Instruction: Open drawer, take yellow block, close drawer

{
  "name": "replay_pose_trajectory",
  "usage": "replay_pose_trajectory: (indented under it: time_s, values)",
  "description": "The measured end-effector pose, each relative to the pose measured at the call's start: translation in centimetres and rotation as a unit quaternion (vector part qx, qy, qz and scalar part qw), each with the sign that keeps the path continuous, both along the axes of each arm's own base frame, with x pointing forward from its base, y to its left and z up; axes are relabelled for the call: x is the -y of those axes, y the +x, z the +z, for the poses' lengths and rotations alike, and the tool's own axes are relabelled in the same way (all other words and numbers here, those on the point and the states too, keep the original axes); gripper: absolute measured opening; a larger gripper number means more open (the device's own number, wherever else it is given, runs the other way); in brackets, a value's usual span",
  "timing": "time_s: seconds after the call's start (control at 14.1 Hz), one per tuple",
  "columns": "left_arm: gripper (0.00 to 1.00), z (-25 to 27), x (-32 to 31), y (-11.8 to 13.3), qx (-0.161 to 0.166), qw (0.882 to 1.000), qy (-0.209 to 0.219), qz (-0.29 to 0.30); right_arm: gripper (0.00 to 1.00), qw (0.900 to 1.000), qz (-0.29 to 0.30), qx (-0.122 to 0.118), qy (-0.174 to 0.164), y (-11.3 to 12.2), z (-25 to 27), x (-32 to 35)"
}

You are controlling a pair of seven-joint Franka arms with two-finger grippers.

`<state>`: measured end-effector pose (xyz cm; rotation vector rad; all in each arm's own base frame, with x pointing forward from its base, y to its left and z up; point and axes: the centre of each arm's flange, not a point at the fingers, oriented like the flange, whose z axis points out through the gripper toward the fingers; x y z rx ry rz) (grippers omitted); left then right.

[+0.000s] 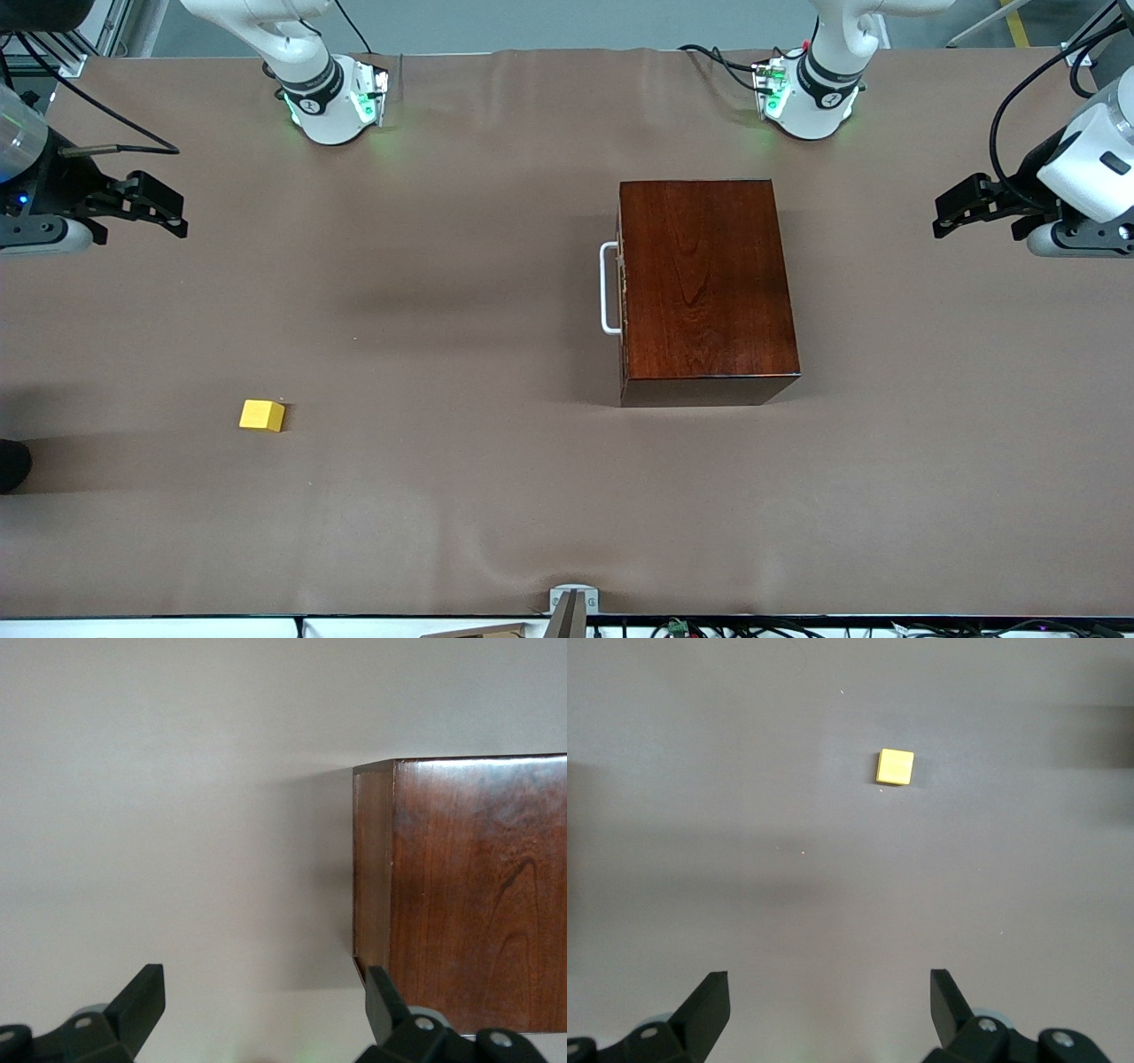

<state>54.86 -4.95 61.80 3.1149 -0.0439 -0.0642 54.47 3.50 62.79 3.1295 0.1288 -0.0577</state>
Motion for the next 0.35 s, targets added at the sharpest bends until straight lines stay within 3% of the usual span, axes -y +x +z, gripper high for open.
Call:
replay_pose_trajectory:
  time_s: [0.35]
  values:
    - [1.00,-0.08,-0.06,0.06,0.000,1.000,0.000,0.001,1.00,1.000,-0.021,-0.012,0.010,-0.24,-0.19,0.22]
